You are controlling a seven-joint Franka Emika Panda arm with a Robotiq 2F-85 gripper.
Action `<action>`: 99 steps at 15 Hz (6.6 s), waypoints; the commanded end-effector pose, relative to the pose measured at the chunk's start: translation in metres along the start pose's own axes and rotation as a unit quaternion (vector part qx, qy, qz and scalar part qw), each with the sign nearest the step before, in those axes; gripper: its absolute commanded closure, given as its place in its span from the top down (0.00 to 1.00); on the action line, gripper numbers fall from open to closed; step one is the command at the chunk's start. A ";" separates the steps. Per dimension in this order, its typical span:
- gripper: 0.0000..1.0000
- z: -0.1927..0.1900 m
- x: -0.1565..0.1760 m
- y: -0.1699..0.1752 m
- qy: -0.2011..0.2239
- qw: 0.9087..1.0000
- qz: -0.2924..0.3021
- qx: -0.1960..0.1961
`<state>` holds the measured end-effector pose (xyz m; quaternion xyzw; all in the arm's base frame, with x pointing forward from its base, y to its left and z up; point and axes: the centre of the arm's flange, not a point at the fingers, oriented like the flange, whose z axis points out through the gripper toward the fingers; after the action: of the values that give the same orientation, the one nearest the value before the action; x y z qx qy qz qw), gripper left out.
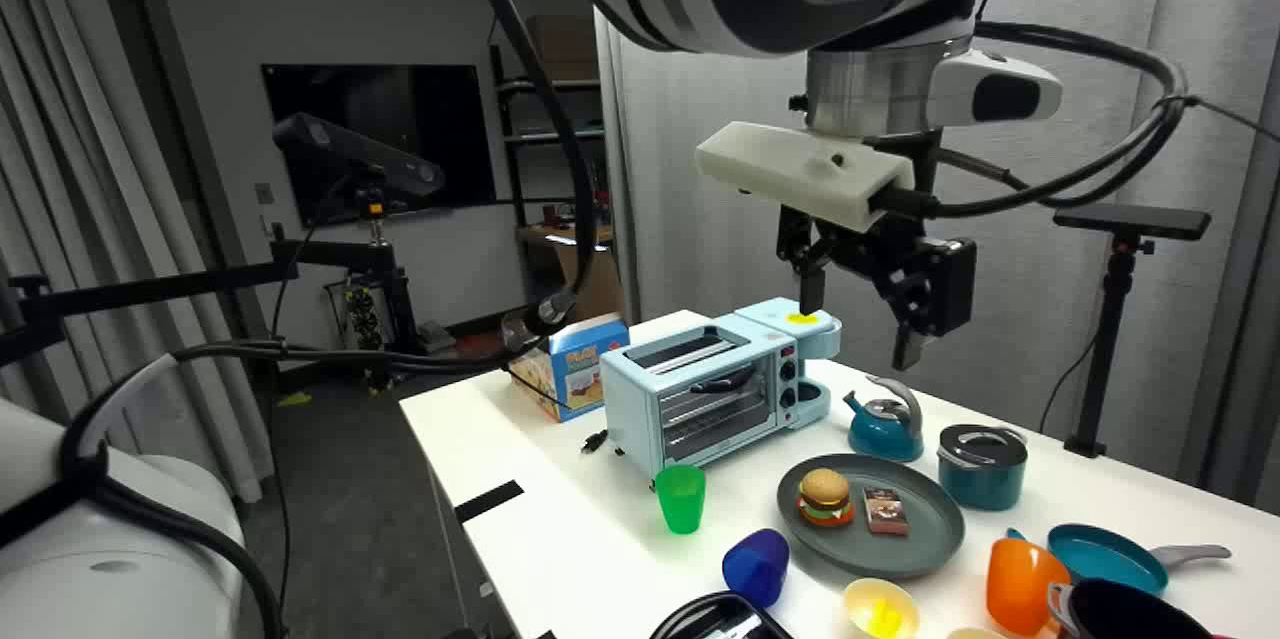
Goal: Pour the content from the two small white bowls into the pot
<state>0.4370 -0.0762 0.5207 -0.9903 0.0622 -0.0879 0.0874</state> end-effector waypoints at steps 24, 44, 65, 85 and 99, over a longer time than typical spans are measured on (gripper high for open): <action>1.00 0.000 0.000 0.000 0.000 1.000 0.000 0.000; 1.00 0.044 0.021 0.048 0.003 0.998 0.027 -0.055; 1.00 0.159 0.025 0.092 -0.089 0.989 0.014 -0.120; 1.00 0.270 0.067 0.118 -0.091 0.989 0.048 -0.104; 1.00 0.310 0.080 0.118 -0.080 0.990 0.067 -0.090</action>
<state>0.5498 -0.1489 0.2161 -0.9930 0.1162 0.0213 0.0000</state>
